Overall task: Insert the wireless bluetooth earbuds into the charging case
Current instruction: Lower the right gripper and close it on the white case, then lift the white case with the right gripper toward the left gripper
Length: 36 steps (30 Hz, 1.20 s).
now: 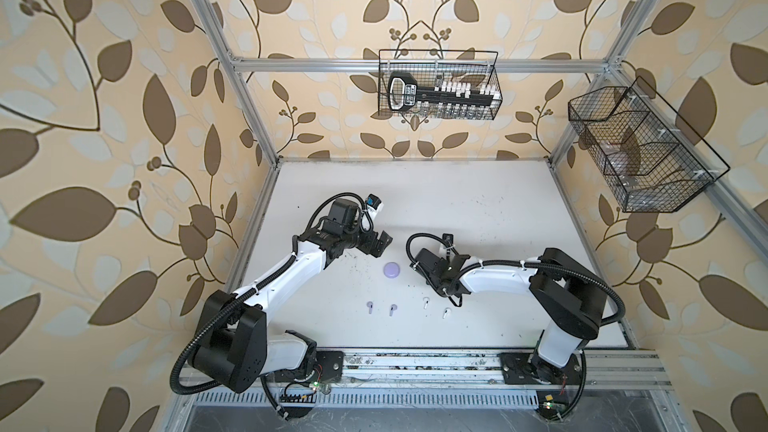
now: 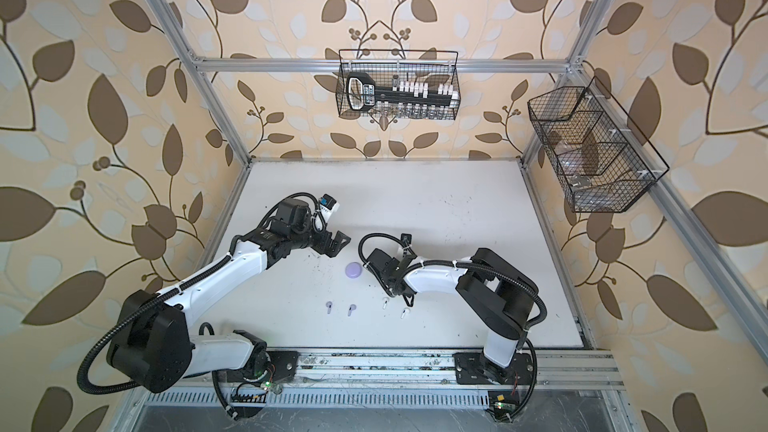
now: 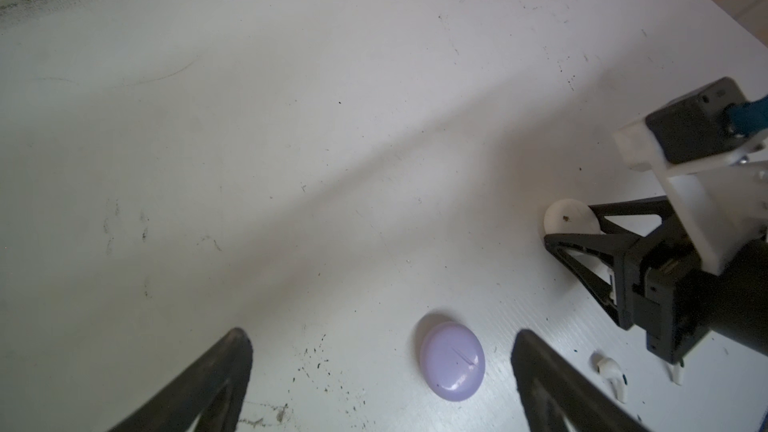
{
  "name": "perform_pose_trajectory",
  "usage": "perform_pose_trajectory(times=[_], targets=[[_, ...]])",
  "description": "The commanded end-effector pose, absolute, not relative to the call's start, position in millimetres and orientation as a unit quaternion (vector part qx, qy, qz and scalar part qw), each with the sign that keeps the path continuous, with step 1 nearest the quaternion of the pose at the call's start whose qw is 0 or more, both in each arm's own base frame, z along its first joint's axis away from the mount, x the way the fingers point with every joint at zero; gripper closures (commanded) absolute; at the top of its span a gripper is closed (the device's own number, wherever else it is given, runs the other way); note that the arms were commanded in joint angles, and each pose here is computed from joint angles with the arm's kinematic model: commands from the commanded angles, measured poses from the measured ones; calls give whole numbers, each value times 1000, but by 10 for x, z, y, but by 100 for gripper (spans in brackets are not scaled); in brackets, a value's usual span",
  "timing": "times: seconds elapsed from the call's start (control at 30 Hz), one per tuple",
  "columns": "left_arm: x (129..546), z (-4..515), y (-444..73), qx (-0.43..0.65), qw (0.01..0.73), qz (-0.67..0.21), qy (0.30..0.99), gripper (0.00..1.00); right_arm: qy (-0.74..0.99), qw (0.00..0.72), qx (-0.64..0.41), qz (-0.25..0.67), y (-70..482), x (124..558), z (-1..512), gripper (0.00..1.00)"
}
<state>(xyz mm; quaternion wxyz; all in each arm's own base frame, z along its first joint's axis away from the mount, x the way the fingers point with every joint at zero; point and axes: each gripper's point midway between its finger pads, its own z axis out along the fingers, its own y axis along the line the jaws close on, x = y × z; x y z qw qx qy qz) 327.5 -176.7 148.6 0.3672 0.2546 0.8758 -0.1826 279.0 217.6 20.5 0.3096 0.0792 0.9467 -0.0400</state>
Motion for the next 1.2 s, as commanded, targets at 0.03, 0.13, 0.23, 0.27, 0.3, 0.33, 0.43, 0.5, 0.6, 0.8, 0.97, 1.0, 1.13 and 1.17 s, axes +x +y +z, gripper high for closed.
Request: perform_pose_trajectory(times=[0.03,0.13,0.23,0.27,0.3,0.33,0.43,0.5,0.6,0.8,0.97,1.0,1.13,1.17], targets=[[3289,1577,-1774,263,376,-178,870,1,952,298,62,-34,2186,2711,121,53],[3288,1598,-1768,263,377,-177,870,1,949,309,50,-21,2237,2720,169,56],[3282,1624,-1768,264,376,-177,870,1,946,324,33,-6,2278,2728,230,57],[3281,1625,-1768,265,376,-177,870,1,944,328,29,-3,2289,2732,248,57],[3279,1634,-1770,265,377,-177,870,1,943,333,22,2,2305,2735,267,57],[3273,1642,-1773,266,376,-179,869,1,941,338,16,7,2322,2740,295,57],[3265,1661,-1788,265,374,-184,869,1,934,356,-9,20,2391,2746,381,58],[3257,1671,-1799,266,371,-188,870,1,928,371,-24,29,2438,2756,457,57],[3242,1677,-1819,270,366,-193,869,1,914,401,-48,41,2501,2754,601,57],[3201,1770,-1860,276,356,-207,868,2,877,465,-103,70,2662,2682,949,57],[3120,1885,-1934,290,343,-232,863,3,848,506,-128,96,2753,2609,1205,56],[3093,1904,-1956,294,337,-240,862,3,844,511,-132,100,2770,2591,1239,56],[2955,2041,-2071,316,307,-281,853,4,828,530,-144,116,2850,2535,1383,55],[2899,2066,-2108,324,295,-295,849,5,825,534,-147,117,2871,2524,1416,55]])
